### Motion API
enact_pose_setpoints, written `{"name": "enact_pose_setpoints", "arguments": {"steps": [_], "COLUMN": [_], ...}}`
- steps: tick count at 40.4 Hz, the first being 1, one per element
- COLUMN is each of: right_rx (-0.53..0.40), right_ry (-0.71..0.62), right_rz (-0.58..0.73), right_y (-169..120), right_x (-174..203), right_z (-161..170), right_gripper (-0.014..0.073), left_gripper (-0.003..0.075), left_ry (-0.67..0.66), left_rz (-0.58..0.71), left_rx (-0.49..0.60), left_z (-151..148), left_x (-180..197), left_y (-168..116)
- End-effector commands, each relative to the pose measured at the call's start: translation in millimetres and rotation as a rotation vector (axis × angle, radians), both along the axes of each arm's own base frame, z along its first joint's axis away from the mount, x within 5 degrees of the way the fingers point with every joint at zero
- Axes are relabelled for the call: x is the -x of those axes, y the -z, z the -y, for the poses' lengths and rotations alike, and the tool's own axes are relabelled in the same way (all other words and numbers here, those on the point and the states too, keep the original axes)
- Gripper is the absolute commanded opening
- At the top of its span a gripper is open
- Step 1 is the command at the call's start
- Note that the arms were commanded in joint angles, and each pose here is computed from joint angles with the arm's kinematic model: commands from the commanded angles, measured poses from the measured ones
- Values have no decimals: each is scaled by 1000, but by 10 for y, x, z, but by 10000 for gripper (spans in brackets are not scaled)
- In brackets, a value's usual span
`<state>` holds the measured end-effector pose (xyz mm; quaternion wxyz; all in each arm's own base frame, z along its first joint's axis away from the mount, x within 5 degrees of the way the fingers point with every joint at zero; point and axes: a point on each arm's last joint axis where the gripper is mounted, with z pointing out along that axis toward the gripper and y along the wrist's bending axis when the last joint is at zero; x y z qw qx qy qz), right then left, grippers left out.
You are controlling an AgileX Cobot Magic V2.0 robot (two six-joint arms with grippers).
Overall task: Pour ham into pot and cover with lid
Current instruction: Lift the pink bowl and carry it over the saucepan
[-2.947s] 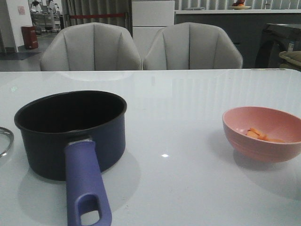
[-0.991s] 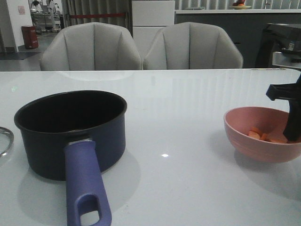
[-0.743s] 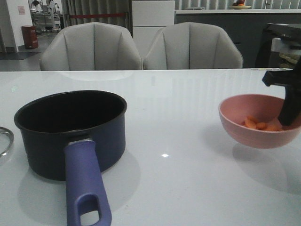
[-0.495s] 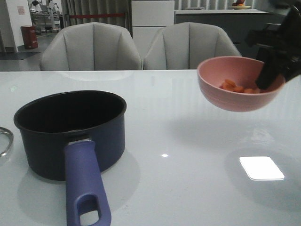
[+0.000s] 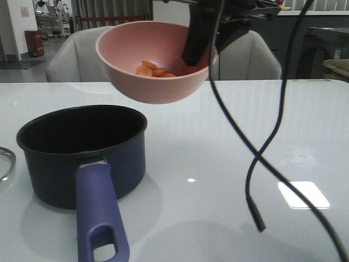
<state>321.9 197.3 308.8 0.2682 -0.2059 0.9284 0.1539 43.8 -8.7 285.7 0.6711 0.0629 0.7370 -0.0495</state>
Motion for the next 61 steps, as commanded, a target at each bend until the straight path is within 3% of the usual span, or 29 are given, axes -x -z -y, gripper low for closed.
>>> {"name": "enact_pose_setpoints", "arguments": {"steps": [1,11,21,29,40,54,61], "right_rx": [-51,-69,-99,-151,-250,-282,-309], "right_ry": [-12,-43,-18,-92,-161,-251,-219], "right_rz": [99,234,418,582,708,930,1020], "right_y": [-220,-132,-235,-233,-90,-245,-236], "right_x": [51,51,-58,-58,-13,-12,-8], "right_z": [-173,-536,-567,-657,-708,-741,-711], "right_gripper": [137,137,137,137,137,137,137], "left_gripper": [114,114,114,114,114,114,114], "left_ry": [2,2,2,2,2,2,2], "left_rz": [101,101,101,101,101,99,99], "left_rx": [26,26,26,26,26,26,26], "left_z": [-2,-2,-2,-2,-2,-1,-1], "left_x": [6,6,6,6,6,6,6], "left_y": [-166,-166,-166,-166,-166,-164,-164]}}
